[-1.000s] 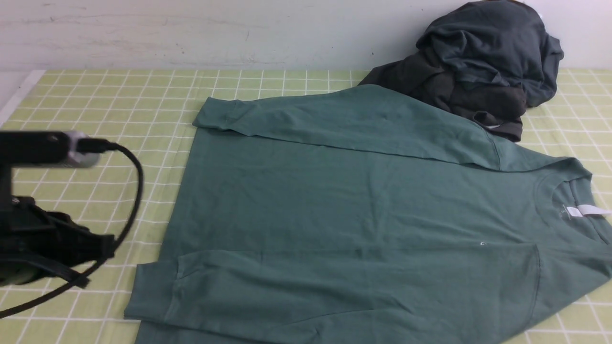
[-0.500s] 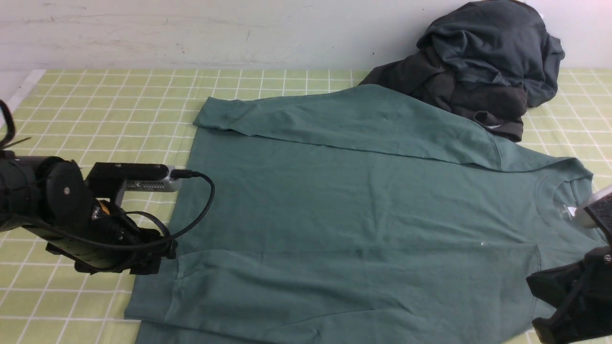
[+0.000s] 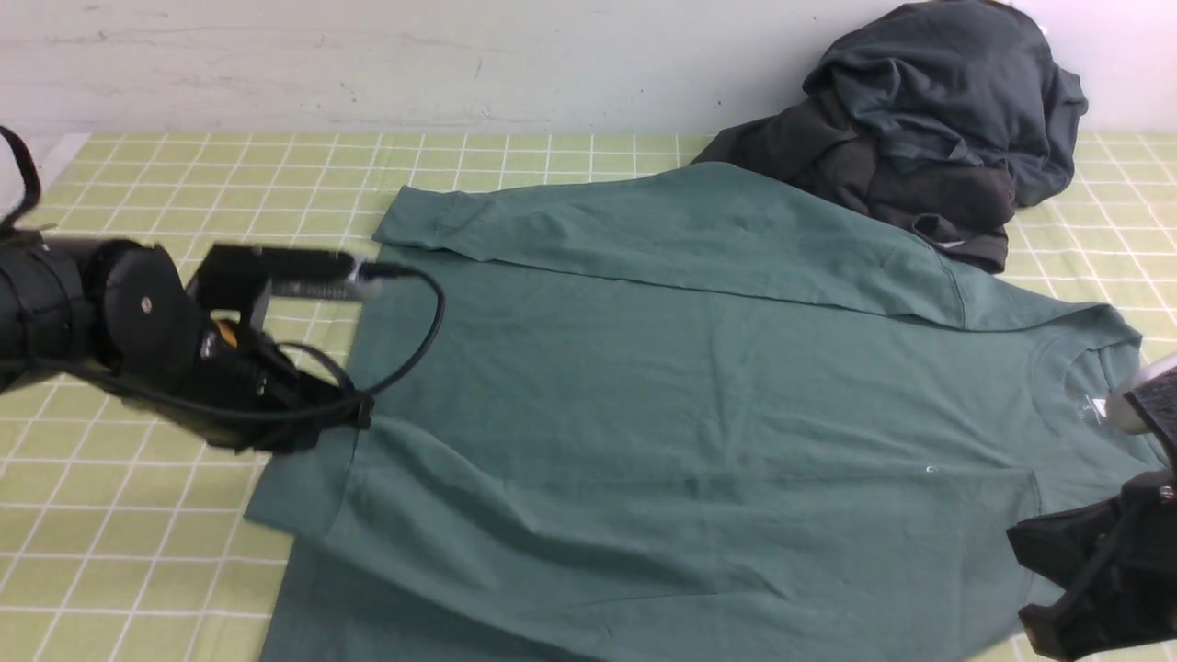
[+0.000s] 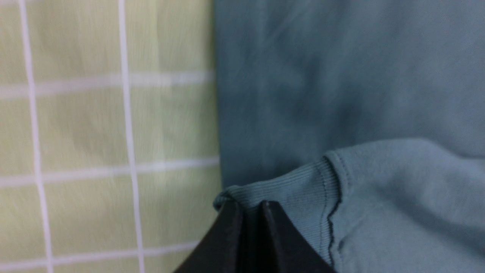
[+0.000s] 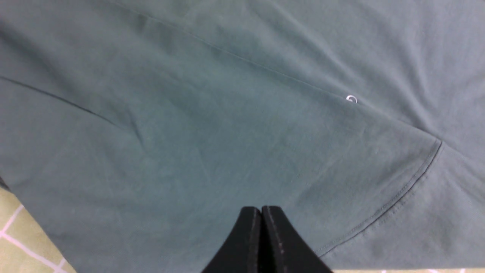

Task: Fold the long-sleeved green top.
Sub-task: Use the left arm to drag and place the cuff at the centered position on the left edge of the fabric, then use the left arm to clamp the cuff farthest from it

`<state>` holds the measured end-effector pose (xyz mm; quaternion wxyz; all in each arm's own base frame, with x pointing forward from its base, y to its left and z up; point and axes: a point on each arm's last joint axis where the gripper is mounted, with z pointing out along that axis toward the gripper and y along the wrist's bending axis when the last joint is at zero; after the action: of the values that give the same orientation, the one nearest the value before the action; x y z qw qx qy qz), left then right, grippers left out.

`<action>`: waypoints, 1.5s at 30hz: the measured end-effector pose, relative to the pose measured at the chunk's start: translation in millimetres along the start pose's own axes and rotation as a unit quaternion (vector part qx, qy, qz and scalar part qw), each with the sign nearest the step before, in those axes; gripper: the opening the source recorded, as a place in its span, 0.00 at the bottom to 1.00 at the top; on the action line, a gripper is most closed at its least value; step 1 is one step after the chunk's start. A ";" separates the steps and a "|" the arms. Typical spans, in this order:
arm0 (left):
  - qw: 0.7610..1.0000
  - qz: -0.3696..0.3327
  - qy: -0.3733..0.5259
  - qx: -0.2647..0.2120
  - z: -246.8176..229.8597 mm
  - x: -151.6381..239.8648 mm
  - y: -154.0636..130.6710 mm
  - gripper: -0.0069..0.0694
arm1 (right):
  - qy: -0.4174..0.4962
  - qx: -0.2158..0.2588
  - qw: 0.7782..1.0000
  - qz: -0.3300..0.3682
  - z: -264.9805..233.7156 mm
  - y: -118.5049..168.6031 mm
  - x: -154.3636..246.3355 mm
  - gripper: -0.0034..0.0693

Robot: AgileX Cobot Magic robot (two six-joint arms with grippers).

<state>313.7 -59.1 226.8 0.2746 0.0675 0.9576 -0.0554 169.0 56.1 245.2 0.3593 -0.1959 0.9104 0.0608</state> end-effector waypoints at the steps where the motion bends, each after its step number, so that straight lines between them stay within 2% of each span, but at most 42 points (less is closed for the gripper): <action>1: 0.999 0.013 -0.031 0.003 -12.5 -12.3 -4.1 0.13 | -0.003 0.001 1.000 0.000 0.0 -0.1 -0.4 0.03; 5: 0.993 0.024 -0.112 0.005 -32.5 -44.9 -8.1 0.13 | -0.002 0.003 1.000 -0.006 0.0 -0.6 -0.4 0.03; 9: 0.990 0.019 -0.143 0.000 -28.6 -62.5 -3.9 0.13 | -0.002 0.006 1.000 -0.011 0.0 -1.0 -0.3 0.03; 14: 0.995 0.003 -0.096 -0.010 32.3 -82.5 11.3 0.14 | -0.003 0.007 1.000 -0.012 0.0 -1.2 -0.6 0.03; 18: 0.999 0.004 -0.035 -0.006 72.7 -96.6 13.5 0.22 | -0.008 0.008 1.000 -0.012 0.0 -1.4 -1.5 0.03; 21: 1.000 0.006 -0.023 -0.002 93.5 -129.1 16.6 0.37 | -0.015 0.009 1.000 -0.012 0.0 -1.6 -2.7 0.03; 25: 0.999 -0.004 -0.050 -0.008 122.2 -165.1 32.7 0.54 | -0.016 0.012 1.000 -0.017 -0.1 -2.2 -2.9 0.03; 28: 0.998 -0.014 -0.068 -0.015 152.5 -177.3 46.7 0.62 | -0.015 0.014 1.000 -0.022 -0.1 -2.6 -2.8 0.03; 31: 0.996 -0.019 -0.082 -0.020 169.9 -182.7 54.0 0.64 | -0.015 0.014 1.000 -0.022 -0.1 -2.6 -2.8 0.03; 33: 0.996 -0.022 -0.079 -0.021 192.6 -179.6 57.4 0.63 | -0.015 0.014 1.000 -0.022 -0.1 -2.6 -2.8 0.03; 35: 0.997 -0.027 -0.070 -0.017 202.3 -175.9 56.0 0.57 | -0.015 0.015 1.000 -0.022 -0.1 -2.6 -2.8 0.03; 36: 0.997 -0.029 -0.072 -0.016 201.4 -177.2 54.2 0.50 | -0.015 0.015 1.000 -0.022 -0.1 -2.6 -2.8 0.03; 38: 0.997 -0.028 -0.068 -0.016 201.3 -176.8 52.8 0.42 | -0.015 0.015 1.000 -0.022 -0.1 -2.6 -2.8 0.03; 39: 0.998 -0.025 -0.060 -0.015 200.3 -176.1 50.8 0.27 | -0.015 0.015 1.000 -0.022 -0.1 -2.6 -2.8 0.03; 40: 0.998 -0.023 -0.056 -0.014 198.0 -176.4 48.6 0.18 | -0.015 0.015 1.000 -0.022 -0.1 -2.6 -2.8 0.03; 42: 0.999 -0.020 -0.035 -0.013 187.2 -177.0 45.7 0.14 | -0.015 0.015 1.000 -0.022 -0.1 -2.6 -2.8 0.03; 45: 1.000 -0.003 -0.006 -0.020 157.9 -181.9 40.0 0.13 | -0.015 0.015 1.000 -0.022 -0.1 -2.6 -2.8 0.03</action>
<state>554.8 -60.3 188.0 0.2818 0.0590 0.9569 -0.0369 171.9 54.6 247.2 0.3774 -0.2098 0.9010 0.0424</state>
